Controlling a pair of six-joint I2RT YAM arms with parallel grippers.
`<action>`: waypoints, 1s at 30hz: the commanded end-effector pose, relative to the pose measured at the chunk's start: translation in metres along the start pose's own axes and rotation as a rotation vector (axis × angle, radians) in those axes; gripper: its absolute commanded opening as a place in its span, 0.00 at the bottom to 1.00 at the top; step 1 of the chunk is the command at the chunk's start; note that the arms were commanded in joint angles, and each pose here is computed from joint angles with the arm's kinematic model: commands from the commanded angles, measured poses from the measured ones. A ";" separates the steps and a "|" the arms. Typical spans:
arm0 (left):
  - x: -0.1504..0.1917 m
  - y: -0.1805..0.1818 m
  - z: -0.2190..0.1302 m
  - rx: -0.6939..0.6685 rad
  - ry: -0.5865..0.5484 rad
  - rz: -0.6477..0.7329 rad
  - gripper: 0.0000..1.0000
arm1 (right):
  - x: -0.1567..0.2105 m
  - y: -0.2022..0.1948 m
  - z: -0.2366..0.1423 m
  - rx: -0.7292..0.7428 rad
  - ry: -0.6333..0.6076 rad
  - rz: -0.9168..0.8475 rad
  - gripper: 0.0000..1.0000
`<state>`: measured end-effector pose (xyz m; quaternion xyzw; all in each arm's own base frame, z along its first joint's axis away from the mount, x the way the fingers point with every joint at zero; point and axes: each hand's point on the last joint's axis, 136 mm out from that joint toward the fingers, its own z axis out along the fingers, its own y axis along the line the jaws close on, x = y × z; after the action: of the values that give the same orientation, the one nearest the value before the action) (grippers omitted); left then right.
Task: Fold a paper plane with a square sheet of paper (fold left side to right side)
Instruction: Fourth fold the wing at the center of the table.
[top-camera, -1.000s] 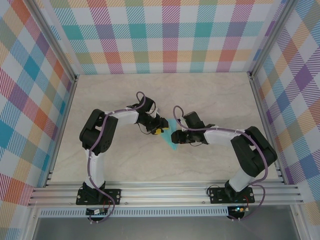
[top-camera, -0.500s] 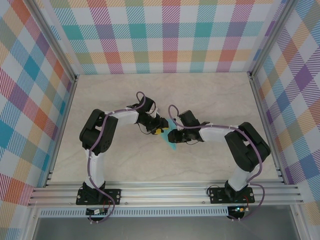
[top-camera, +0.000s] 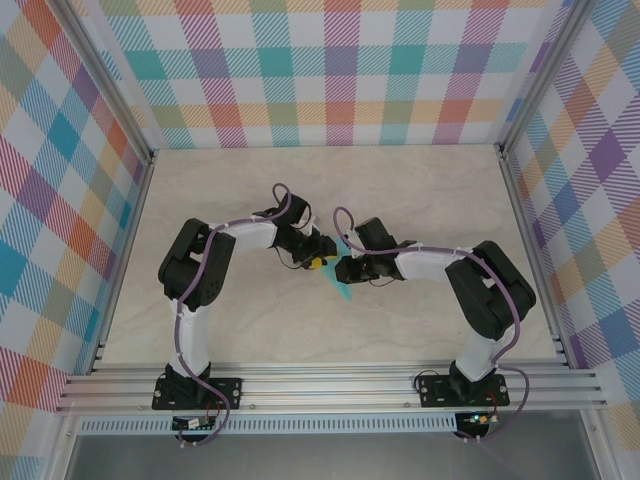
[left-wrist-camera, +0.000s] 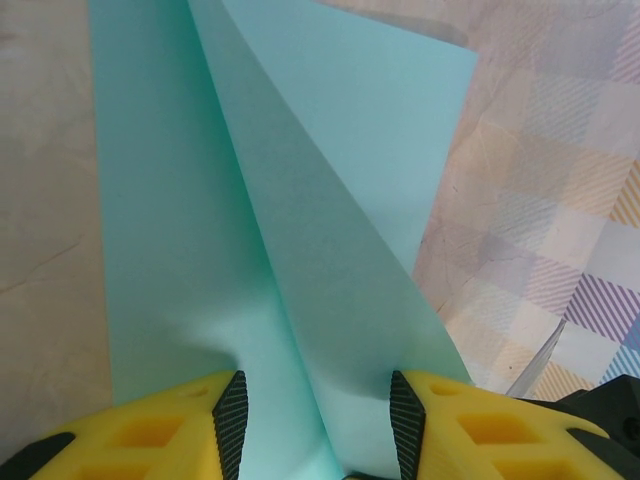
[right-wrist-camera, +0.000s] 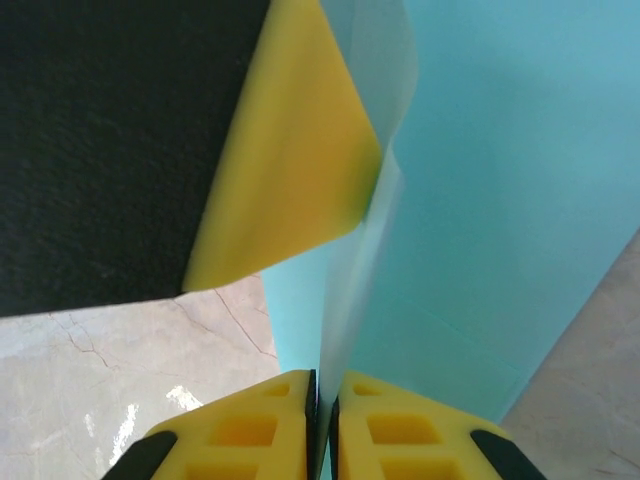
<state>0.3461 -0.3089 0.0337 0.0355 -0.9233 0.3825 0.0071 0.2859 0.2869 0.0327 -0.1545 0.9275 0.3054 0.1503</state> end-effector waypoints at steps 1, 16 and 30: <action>0.012 0.009 -0.001 -0.043 0.014 -0.002 0.44 | -0.008 0.011 0.002 -0.048 -0.014 -0.049 0.11; 0.013 0.016 0.006 -0.051 0.025 -0.019 0.44 | -0.006 0.003 0.001 -0.086 -0.009 -0.002 0.10; 0.012 0.019 0.012 -0.061 0.038 -0.027 0.44 | -0.003 -0.002 0.001 -0.110 0.004 0.024 0.12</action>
<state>0.3458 -0.3086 0.0332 0.0353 -0.9235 0.3819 0.0053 0.2919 0.2852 0.0377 -0.1478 0.9155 0.3458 0.1432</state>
